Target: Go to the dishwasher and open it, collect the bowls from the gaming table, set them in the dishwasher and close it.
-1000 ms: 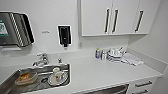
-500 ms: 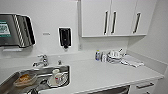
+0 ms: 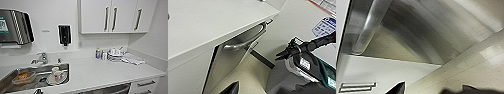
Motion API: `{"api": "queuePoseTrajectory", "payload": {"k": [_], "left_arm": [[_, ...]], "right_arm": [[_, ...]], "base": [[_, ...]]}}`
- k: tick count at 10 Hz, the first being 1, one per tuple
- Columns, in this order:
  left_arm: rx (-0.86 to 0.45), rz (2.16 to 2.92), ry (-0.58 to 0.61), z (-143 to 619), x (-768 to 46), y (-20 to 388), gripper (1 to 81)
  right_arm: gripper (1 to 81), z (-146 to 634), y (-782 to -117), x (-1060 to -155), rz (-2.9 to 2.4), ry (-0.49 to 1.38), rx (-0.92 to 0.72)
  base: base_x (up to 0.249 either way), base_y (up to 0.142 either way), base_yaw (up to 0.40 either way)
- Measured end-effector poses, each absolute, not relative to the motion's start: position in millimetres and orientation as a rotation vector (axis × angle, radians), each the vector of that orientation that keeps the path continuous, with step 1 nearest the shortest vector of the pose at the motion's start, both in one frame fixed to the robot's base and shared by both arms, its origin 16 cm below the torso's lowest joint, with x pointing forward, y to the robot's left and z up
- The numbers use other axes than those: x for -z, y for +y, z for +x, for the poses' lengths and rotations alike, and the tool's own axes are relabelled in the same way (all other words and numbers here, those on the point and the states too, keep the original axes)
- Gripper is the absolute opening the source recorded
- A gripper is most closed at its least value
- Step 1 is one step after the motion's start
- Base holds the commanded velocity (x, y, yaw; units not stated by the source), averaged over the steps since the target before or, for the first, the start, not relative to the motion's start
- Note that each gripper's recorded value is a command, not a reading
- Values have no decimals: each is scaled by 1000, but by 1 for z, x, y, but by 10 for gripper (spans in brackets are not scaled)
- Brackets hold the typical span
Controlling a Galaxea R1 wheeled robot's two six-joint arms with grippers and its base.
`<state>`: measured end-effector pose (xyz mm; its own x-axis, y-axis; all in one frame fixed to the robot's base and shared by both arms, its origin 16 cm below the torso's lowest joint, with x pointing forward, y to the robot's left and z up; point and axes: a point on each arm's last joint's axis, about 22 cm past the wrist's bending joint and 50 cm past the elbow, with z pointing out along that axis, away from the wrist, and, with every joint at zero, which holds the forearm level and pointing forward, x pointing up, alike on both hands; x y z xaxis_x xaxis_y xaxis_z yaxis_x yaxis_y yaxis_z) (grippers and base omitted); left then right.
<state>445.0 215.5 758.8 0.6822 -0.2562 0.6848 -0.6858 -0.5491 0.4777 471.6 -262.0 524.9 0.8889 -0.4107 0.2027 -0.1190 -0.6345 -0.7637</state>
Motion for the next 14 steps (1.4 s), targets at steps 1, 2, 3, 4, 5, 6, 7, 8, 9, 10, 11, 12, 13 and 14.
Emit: {"api": "queuePoseTrajectory", "payload": {"k": [1,2,3,4,5,6,7,8,9,10,11,12,13,14], "left_arm": [[-696,2132,-710,449,-743,215,811],[-674,2136,-700,453,-727,215,811],[-656,2139,-690,456,-712,215,811],[-653,2139,-690,459,-704,215,811],[-649,2142,-685,460,-700,216,811],[-650,2148,-680,462,-696,218,811],[-651,2146,-681,462,-697,218,811],[-648,2143,-683,462,-697,216,811],[-650,2140,-682,462,-697,215,811],[-656,2137,-679,464,-698,215,811],[-654,2134,-679,464,-698,213,811],[-657,2131,-678,464,-698,212,811],[-659,2134,-675,465,-698,214,811],[-659,2136,-673,466,-698,214,811]], "right_arm": [[811,473,-260,-510,-2241,385,441],[811,472,-259,-493,-2247,395,417],[811,471,-261,-479,-2254,404,401],[811,473,-261,-472,-2256,402,398],[811,481,-260,-475,-2246,396,411],[811,491,-259,-484,-2233,394,428],[811,496,-257,-492,-2221,389,435],[811,501,-257,-504,-2212,380,443],[811,510,-260,-520,-2202,369,465],[811,518,-266,-533,-2205,365,476],[811,524,-270,-544,-2210,358,483],[811,530,-267,-553,-2211,348,477],[811,535,-263,-562,-2207,353,458],[811,542,-263,-571,-2202,368,453]], "base": [[0,0,0],[0,0,0],[0,0,0],[0,0,0],[0,0,0],[0,0,0],[0,0,0],[0,0,0],[0,0,0],[0,0,0],[0,0,0],[0,0,0],[0,0,0],[0,0,0]]}}
